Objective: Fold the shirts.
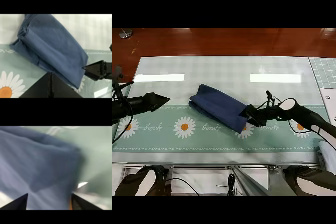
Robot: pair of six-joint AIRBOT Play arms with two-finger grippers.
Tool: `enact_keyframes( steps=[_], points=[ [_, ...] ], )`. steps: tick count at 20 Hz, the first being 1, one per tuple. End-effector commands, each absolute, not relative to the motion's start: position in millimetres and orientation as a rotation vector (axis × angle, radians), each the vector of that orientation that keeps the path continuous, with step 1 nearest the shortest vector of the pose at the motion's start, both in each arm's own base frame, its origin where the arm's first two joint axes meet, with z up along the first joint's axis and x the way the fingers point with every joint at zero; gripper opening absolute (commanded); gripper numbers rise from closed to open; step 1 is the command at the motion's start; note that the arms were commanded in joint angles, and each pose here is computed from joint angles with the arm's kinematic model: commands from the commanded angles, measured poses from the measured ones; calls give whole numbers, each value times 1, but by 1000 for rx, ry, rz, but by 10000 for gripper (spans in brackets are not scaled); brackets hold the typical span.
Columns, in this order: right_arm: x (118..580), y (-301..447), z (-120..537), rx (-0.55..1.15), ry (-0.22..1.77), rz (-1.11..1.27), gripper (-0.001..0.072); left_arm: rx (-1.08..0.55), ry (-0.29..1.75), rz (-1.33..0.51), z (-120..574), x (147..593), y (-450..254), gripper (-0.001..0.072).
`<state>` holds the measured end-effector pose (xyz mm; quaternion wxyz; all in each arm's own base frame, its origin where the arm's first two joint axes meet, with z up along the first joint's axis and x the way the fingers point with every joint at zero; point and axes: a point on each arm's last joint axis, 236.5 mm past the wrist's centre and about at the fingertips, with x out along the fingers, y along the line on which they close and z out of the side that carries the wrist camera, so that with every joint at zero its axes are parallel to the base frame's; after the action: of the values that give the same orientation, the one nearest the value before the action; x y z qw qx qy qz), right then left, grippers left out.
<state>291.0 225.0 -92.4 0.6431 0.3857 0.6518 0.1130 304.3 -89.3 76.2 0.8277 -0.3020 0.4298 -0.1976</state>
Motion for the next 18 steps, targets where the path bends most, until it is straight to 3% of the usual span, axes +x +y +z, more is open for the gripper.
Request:
enact_keyframes(
  steps=[1,2,8,13,18],
  points=[
    [303,253,-87,983,1479,397,378,-656,940,-417,65,299,-91,24],
    [311,259,-79,984,1444,448,7,-661,948,-415,62,297,-91,24],
    [367,279,35,706,1282,727,17,-664,954,-414,59,296,-92,24],
    [405,236,159,426,1140,628,17,-664,956,-416,59,296,-92,24],
    [399,138,213,333,1123,372,17,-663,924,-387,60,304,-86,24]
  ],
)
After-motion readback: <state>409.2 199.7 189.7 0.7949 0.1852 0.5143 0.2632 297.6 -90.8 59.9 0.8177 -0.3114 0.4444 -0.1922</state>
